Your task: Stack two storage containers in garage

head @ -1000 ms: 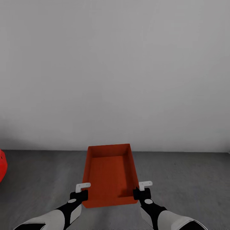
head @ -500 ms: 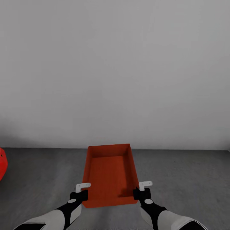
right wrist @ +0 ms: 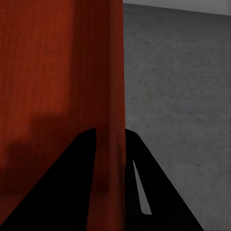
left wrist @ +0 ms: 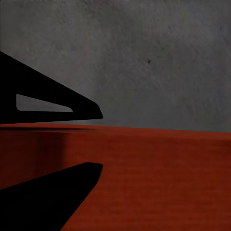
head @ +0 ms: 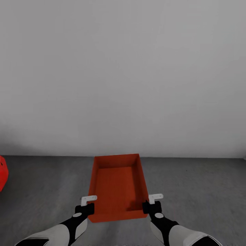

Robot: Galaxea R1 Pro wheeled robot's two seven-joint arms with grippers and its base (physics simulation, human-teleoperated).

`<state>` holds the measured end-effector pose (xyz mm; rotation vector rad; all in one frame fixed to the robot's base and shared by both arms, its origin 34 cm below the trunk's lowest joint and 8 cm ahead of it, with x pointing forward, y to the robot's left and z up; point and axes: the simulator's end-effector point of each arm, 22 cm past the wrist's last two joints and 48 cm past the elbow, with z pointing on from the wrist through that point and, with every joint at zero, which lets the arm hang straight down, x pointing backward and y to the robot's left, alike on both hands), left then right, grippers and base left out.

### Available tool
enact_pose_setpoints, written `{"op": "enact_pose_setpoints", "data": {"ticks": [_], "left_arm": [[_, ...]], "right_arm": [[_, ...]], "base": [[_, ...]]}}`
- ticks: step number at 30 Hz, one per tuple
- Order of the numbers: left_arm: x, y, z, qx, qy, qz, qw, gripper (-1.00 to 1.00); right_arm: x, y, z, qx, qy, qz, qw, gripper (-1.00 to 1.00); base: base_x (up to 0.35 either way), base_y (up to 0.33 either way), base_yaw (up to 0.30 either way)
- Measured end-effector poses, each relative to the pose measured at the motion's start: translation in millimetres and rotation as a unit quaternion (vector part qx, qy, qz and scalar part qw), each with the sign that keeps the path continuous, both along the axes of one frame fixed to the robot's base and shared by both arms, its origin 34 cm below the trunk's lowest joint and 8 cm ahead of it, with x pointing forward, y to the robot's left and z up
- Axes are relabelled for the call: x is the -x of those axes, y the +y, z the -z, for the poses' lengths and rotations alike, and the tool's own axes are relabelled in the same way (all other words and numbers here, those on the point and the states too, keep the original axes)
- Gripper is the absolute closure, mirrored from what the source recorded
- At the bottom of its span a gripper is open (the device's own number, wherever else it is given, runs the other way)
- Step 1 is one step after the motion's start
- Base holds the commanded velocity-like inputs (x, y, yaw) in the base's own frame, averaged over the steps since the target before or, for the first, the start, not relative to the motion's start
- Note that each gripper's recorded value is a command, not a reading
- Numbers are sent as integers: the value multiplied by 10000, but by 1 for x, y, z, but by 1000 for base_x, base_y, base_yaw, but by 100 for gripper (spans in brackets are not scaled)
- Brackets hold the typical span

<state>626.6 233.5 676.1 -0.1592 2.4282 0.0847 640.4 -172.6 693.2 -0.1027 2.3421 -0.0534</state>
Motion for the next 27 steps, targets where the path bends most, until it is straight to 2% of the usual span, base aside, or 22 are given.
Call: {"op": "enact_pose_setpoints", "data": {"ticks": [27], "left_arm": [[12, 2, 21, 13, 206, 1, 9998, 100]], "right_arm": [[11, 3, 21, 20, 207, 1, 9998, 100]], "base": [[-6, 0, 0]]}}
